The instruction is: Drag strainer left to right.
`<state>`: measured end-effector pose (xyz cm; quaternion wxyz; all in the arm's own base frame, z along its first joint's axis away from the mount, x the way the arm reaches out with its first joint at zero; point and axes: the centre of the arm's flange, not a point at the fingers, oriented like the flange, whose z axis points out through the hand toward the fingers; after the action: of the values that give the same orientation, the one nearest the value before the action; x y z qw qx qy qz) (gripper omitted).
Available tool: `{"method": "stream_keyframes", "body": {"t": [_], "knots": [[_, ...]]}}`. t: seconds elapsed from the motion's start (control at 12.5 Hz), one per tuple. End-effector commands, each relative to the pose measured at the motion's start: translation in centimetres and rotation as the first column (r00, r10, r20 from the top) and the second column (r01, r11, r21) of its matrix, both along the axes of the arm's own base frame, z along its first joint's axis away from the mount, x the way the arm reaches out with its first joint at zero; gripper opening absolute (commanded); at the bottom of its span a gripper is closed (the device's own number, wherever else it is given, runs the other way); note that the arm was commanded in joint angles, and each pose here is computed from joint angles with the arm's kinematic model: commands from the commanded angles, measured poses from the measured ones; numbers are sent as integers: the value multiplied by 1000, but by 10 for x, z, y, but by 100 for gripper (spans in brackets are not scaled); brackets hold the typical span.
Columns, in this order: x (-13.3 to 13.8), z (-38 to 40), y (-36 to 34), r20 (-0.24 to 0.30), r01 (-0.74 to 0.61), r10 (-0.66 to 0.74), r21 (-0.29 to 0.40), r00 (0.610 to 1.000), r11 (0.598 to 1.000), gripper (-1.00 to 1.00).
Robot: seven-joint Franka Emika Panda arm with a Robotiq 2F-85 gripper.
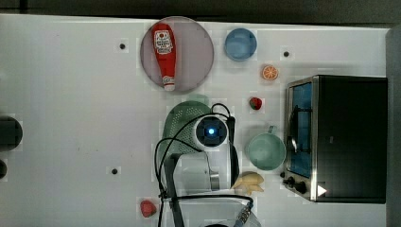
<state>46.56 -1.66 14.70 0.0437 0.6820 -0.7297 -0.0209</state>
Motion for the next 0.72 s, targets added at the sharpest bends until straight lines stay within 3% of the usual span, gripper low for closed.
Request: {"method": "stream_keyframes", "body": {"t": [0.08,0.48,0.72], "knots": [[9,16,-31,29,-114,114,-22,993,993,100],[8,19,-45,31,-99,100,-31,994,995,100],[16,51,-23,45,-253,255,-37,966,967,100]]}}
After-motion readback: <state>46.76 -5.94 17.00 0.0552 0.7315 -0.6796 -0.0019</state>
